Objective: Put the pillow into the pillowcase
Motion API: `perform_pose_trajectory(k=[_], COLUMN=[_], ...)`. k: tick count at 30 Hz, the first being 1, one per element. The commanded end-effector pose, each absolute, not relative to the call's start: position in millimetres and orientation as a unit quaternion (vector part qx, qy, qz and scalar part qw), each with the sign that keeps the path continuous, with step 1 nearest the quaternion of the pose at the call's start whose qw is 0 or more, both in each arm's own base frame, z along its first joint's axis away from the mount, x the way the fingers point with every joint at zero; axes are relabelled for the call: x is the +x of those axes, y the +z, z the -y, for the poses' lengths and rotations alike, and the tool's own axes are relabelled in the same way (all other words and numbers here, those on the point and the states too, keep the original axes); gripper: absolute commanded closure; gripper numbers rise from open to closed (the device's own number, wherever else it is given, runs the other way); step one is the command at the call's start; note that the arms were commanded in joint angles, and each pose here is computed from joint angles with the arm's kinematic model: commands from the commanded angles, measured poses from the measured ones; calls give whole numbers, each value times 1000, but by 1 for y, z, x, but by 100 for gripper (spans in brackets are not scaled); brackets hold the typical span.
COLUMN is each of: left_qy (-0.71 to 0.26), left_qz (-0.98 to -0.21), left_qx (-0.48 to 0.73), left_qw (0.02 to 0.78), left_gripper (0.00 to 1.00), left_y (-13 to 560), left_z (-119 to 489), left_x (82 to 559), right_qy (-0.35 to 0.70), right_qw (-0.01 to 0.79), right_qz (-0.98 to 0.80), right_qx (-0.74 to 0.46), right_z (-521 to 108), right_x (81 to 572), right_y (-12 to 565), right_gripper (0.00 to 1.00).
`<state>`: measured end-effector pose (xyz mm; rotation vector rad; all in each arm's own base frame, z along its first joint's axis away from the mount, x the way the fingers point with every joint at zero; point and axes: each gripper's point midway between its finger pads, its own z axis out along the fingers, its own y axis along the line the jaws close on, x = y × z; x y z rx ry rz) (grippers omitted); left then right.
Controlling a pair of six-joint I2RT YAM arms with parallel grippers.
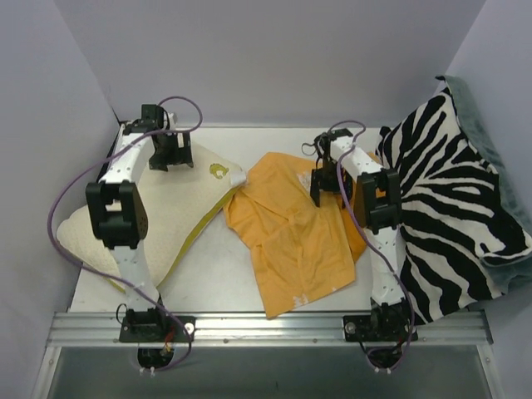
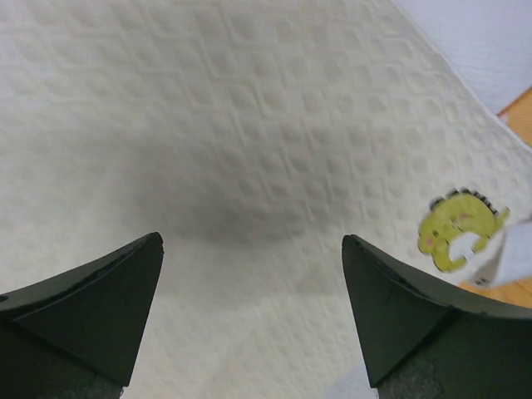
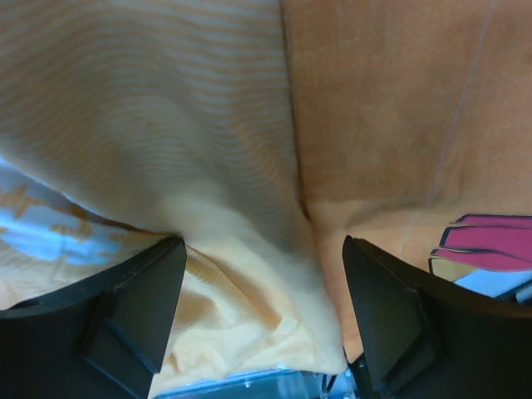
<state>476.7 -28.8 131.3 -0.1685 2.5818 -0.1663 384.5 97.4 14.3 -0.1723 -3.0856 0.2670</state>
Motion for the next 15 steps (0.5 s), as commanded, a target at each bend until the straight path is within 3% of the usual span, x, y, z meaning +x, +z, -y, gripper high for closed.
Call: perform_pose_trajectory(k=[1, 7, 8, 11, 15], left_qy=[-101, -168, -166, -165, -158], left_qz=[-964, -963, -965, -971, -970], left_qx=[-52, -100, -105, -97, -51], left_qw=[242, 185, 176, 147, 178], left_gripper=[3, 5, 14, 31, 35], left_y=[115, 64, 58, 41, 63], left_z=[-2, -19, -19, -4, 16], left_x=[481, 453, 447, 416, 395], right_qy=[73, 43, 39, 20, 1], right_qw=[49, 49, 43, 7, -40], right_qz=[995, 997, 998, 999, 999], right_qx=[-52, -35, -32, -30, -30], right_z=[-103, -114, -116, -127, -139], right_x=[384, 403, 409, 439, 467], right_y=[6, -9, -9, -9, -7], right_gripper=[22, 23, 23, 24, 23])
